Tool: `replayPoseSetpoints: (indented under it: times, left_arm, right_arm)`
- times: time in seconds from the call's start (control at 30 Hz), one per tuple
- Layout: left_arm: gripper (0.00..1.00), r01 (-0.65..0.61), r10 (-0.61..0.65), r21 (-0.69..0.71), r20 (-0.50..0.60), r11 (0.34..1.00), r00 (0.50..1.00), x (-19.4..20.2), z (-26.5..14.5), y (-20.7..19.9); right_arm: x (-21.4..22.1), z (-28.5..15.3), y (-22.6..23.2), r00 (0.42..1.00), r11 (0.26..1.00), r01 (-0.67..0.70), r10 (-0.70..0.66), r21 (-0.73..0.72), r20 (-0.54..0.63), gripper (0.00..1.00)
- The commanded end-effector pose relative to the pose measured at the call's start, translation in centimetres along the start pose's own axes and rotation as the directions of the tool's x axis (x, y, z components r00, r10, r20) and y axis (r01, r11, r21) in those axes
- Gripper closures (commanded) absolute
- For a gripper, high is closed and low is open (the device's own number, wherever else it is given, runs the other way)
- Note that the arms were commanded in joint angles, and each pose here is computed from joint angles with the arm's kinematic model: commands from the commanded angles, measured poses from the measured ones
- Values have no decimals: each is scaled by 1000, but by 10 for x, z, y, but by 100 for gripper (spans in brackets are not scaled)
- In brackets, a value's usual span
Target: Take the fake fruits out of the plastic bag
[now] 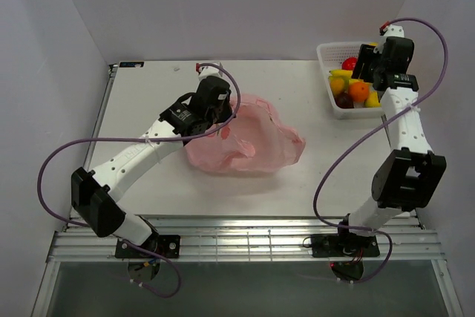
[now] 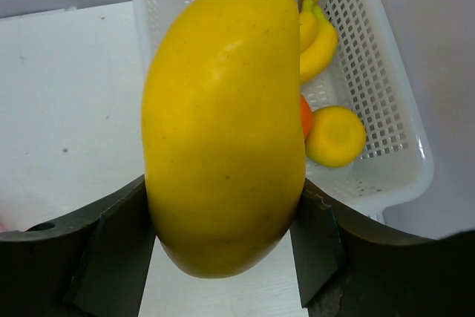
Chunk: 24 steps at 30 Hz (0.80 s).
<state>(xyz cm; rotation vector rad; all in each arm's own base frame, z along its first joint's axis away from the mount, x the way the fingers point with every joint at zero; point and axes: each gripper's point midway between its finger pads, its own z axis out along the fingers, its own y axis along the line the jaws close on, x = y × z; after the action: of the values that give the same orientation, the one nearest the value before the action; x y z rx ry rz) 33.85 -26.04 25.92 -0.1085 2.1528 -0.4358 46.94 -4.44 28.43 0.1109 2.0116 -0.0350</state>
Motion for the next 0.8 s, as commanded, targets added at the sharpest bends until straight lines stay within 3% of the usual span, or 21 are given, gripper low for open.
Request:
replayPoseSetpoints:
  times: [0.0, 0.07, 0.1, 0.13, 0.17, 0.2, 0.33, 0.53, 0.77]
  left_arm:
    - [92, -9, 9, 0, 66, 1000, 998, -30, -3, -4]
    - [67, -49, 47, 32, 60, 998, 997, -32, -5, -10]
    - [53, -64, 60, 61, 59, 996, 996, -35, -7, -16]
    - [29, -75, 70, 116, 43, 990, 997, -33, -13, -24]
    - [20, -91, 85, 144, 45, 985, 995, -35, -18, -29]
    - [4, -91, 83, 163, 55, 982, 995, -36, -22, -31]
    - [2, -95, 71, 241, 105, 966, 992, -52, -51, -39]
    - [2, -66, 13, 333, 159, 941, 987, -67, -111, -36]
    - [2, 109, -124, 90, 192, 990, 974, -40, -153, 57]
  right_arm:
    - [-35, 22, -13, 996, 1000, 1, 1, -21, 87, 75]
    - [-26, 48, -21, 999, 999, -26, 27, -19, 48, 51]
    - [-22, 52, -28, 999, 999, -41, 41, -1, 30, 25]
    - [-15, 60, -29, 998, 998, -57, 57, 1, 3, 10]
    - [-20, 58, -29, 998, 998, -60, 60, -1, 6, 10]
    - [-17, 57, -30, 998, 998, -63, 63, 6, -6, 10]
    - [-29, 31, -37, 998, 996, -66, 65, 58, 27, 10]
    - [-7, -27, -34, 988, 985, -143, 147, 99, -40, 10]
    - [46, -98, -15, 982, 982, -184, 185, 43, -46, 10]
